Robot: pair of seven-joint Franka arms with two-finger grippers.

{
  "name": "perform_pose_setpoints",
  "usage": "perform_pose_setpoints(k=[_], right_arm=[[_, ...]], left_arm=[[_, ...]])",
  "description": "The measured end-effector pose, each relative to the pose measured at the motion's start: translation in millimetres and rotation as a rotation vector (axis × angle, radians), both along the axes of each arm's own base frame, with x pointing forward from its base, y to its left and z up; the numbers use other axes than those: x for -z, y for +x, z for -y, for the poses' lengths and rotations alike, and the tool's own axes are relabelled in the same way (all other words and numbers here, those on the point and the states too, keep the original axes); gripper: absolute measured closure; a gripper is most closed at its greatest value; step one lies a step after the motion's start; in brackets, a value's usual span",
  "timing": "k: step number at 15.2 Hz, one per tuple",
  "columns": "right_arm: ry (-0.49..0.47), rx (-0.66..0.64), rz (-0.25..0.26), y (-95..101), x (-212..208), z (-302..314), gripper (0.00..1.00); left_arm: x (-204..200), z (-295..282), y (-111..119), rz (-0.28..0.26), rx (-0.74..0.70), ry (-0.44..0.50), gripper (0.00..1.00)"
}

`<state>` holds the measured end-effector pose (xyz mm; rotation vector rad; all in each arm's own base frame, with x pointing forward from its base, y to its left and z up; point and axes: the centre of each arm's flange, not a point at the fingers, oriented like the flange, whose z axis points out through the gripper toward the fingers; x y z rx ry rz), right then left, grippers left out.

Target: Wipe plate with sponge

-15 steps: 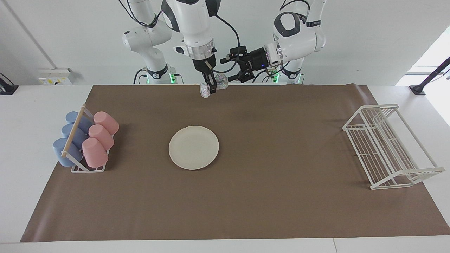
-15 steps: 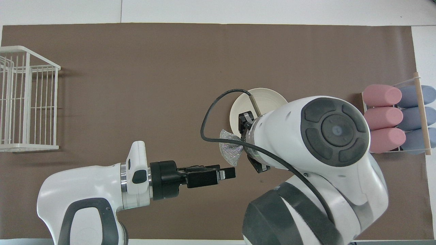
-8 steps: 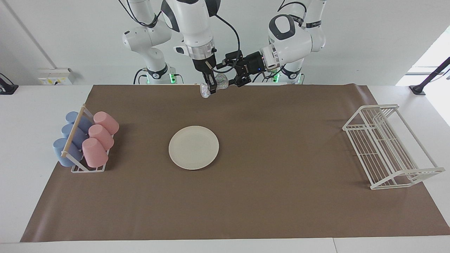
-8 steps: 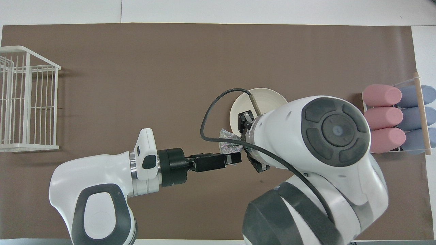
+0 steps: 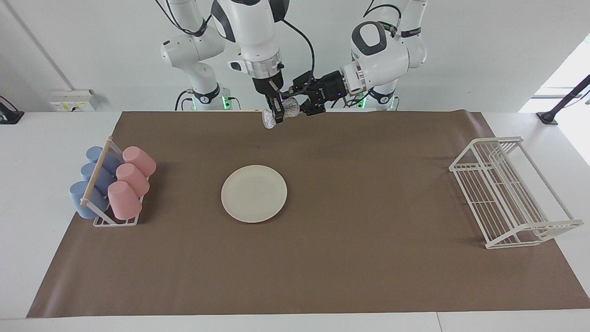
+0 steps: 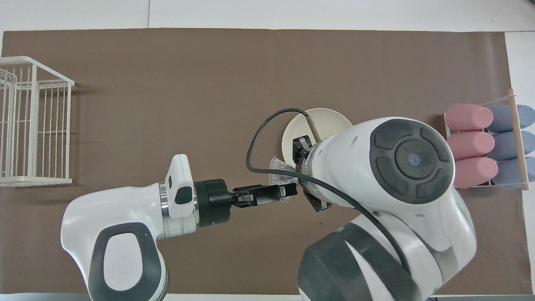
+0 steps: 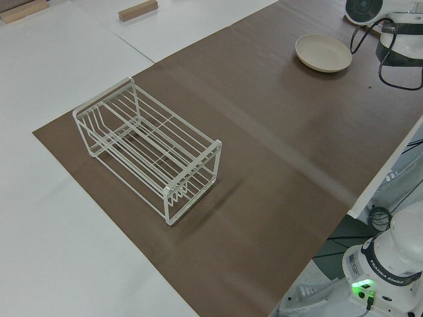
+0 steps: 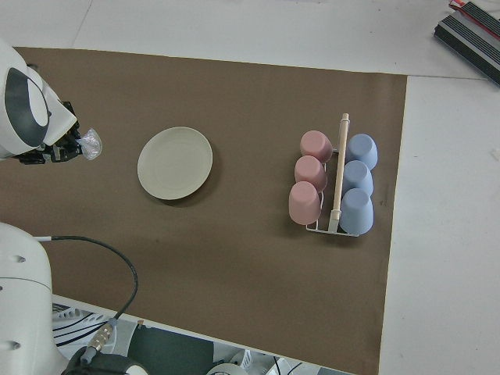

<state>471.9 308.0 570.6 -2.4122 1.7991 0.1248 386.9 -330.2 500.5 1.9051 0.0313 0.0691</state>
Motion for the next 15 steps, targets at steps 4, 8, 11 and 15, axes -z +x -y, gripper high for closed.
perform_pose_setpoints(k=[4, 8, 11, 15], right_arm=[[0.005, 0.0, 0.005, 0.1, -2, -1, 0.88], [0.011, 0.012, 0.009, 2.5, -4, 1, 0.7], [0.015, 0.032, 0.015, 9.1, -7, 11, 0.41], [0.009, -0.111, 0.055, 23.0, -11, 37, 0.01]], left_arm=[[0, -4, 3, -0.019, -0.009, -0.005, 0.92], [0, -6, 5, -0.031, -0.008, -0.01, 0.93], [1, -6, 5, -0.036, -0.009, -0.01, 0.93], [2, -8, 7, -0.055, -0.02, -0.011, 0.93]])
